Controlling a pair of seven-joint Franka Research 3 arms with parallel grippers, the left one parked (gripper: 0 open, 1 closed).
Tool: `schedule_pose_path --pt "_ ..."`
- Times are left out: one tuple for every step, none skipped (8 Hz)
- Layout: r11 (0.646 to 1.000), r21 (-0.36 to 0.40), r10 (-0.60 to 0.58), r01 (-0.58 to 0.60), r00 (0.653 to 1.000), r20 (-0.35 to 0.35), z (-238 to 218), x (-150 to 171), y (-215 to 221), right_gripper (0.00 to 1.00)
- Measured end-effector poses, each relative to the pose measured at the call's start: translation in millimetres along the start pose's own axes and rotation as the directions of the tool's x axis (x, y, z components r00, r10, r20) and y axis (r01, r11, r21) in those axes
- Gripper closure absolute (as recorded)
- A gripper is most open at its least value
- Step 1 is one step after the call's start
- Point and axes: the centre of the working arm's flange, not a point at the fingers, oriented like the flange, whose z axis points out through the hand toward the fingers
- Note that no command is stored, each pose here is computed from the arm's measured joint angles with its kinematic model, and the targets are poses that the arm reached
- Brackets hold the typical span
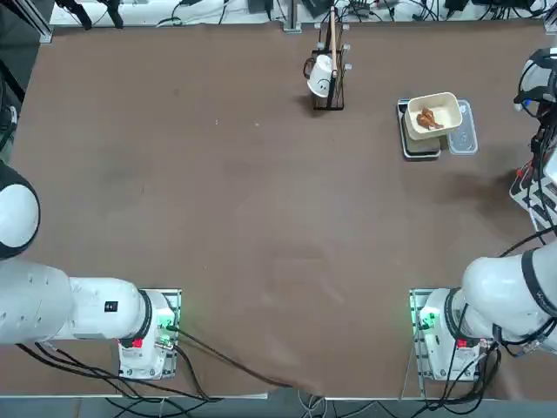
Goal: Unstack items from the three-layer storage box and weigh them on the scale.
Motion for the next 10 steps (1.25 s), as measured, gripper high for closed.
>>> schedule_pose_path --pt "1.000 0.003 0.002 -0.002 1.000 -0.008 -2 2 -1 0.89" --pt "1.000 0.017 0.025 -0.024 0.998 -0.050 -9 11 -7 0.83" --pt "0.999 0.017 0.044 -0.042 0.995 -0.094 -20 27 -15 0.67" --pt "0.999 -0.007 0.046 -0.047 0.993 -0.112 -30 43 -22 0.50" --pt "0.999 -0.044 0.026 -0.031 0.994 -0.107 -34 53 -25 0.32" --pt "0.996 -0.087 0.003 -0.009 0.997 -0.071 -28 55 -21 0.18" --pt "0.994 -0.112 -0.015 0.011 0.999 -0.031 -15 54 -15 0.23" --pt "0.992 -0.123 -0.024 0.025 1.000 0.003 -1 51 -9 0.42" --pt "0.991 -0.131 -0.027 0.029 1.000 0.013 13 47 -2 0.43" --pt "0.991 -0.132 -0.025 0.025 1.000 0.006 25 42 2 0.44"
